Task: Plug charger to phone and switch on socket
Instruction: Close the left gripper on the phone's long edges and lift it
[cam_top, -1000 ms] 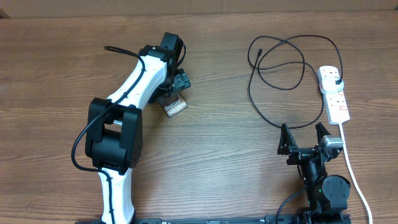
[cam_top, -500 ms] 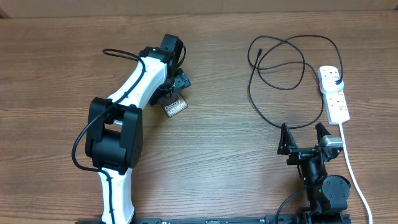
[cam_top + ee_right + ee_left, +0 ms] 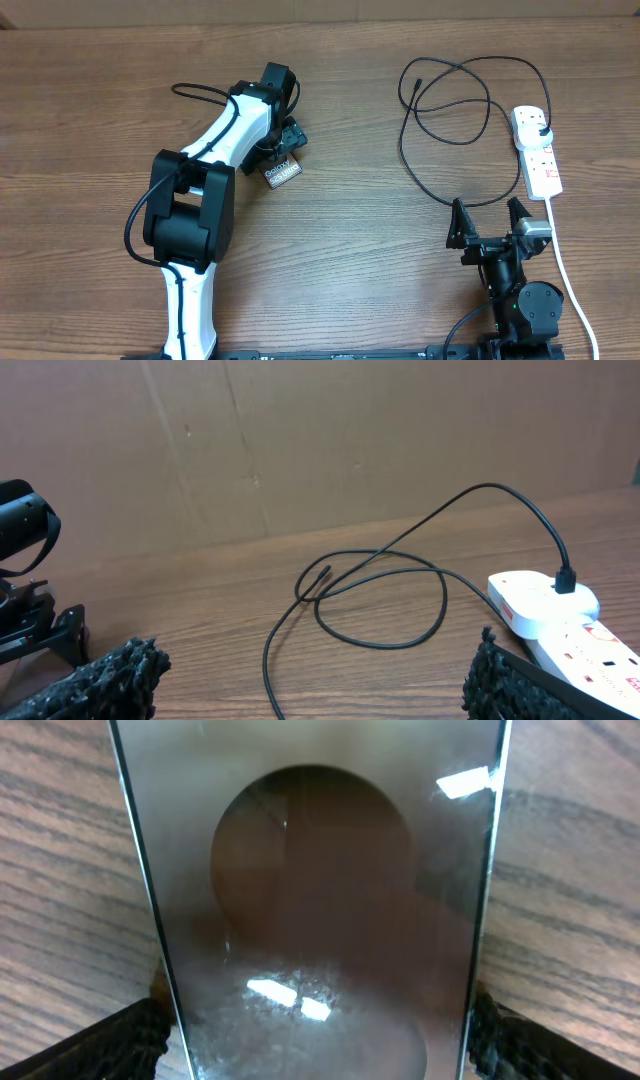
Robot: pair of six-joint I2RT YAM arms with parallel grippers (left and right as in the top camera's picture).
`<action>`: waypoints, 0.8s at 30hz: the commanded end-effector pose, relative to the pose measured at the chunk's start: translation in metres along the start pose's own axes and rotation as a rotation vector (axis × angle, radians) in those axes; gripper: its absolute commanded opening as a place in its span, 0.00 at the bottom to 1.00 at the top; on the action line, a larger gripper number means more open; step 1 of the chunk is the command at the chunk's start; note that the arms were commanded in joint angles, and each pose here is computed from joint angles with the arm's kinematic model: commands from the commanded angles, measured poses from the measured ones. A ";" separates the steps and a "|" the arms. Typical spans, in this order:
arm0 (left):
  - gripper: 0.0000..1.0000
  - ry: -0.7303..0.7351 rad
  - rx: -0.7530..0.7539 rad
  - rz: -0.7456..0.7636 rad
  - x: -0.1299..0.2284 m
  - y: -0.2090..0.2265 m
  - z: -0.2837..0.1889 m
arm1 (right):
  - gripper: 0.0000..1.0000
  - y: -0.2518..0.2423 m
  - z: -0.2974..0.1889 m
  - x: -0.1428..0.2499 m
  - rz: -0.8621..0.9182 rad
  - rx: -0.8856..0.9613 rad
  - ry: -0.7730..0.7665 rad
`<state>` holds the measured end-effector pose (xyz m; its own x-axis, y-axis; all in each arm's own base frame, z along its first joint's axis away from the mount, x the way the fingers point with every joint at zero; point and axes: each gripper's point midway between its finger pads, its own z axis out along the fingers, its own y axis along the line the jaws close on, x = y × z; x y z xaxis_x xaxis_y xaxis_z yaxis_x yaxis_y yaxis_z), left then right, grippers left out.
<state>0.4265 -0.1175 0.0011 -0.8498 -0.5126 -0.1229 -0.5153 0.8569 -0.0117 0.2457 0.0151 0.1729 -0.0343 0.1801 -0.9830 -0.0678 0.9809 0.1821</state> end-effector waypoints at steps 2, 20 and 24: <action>1.00 0.051 -0.046 0.000 0.015 0.005 0.023 | 1.00 -0.001 0.000 0.002 0.010 0.004 -0.001; 0.98 0.045 -0.040 -0.019 0.007 0.008 0.030 | 1.00 -0.001 0.000 0.002 0.010 0.004 -0.001; 0.93 0.038 -0.031 -0.020 0.005 0.006 0.031 | 1.00 -0.001 0.000 0.002 0.010 0.004 -0.001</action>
<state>0.4304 -0.1165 0.0005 -0.8469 -0.5140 -0.1360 -0.5170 0.8558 -0.0151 0.2457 0.0150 0.1729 -0.0343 0.1801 -0.9830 -0.0675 0.9810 0.1821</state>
